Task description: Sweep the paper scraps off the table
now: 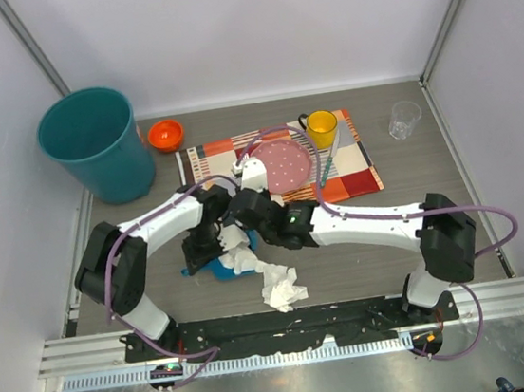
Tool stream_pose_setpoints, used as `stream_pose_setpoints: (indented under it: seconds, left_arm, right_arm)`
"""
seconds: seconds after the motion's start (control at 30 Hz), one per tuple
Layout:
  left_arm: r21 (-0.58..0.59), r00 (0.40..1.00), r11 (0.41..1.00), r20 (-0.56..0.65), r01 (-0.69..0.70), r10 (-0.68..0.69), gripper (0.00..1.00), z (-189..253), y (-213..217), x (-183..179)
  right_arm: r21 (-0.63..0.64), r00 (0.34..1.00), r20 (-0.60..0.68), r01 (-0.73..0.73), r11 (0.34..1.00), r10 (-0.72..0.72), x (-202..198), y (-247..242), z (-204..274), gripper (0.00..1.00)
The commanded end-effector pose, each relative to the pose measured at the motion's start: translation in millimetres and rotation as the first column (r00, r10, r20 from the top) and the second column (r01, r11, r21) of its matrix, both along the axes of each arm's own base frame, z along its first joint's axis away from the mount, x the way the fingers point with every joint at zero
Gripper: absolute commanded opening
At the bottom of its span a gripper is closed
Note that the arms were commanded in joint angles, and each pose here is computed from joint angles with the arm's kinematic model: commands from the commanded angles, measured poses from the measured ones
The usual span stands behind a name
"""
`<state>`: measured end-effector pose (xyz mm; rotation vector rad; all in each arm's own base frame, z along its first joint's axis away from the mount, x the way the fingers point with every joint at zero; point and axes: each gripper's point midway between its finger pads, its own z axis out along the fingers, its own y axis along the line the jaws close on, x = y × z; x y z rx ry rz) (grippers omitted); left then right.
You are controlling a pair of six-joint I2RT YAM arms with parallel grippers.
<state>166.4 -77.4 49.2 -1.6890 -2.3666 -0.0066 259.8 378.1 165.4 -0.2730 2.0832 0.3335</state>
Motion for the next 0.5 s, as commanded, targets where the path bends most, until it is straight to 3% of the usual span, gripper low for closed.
stream_pose_setpoints:
  seconds: [0.0,0.47]
  left_arm:
    - [-0.190,0.997,0.981,0.067,-0.022,0.035,0.00,-5,-41,15]
    - [-0.388,0.989,0.919,0.092,-0.069,0.113,0.00,17,-81,25]
  right_arm:
    - [0.183,0.997,0.077,0.007,0.983,-0.021,3,-1,69,0.01]
    - [0.041,0.952,0.180,0.243,0.969,-0.246,14,-114,96,0.01]
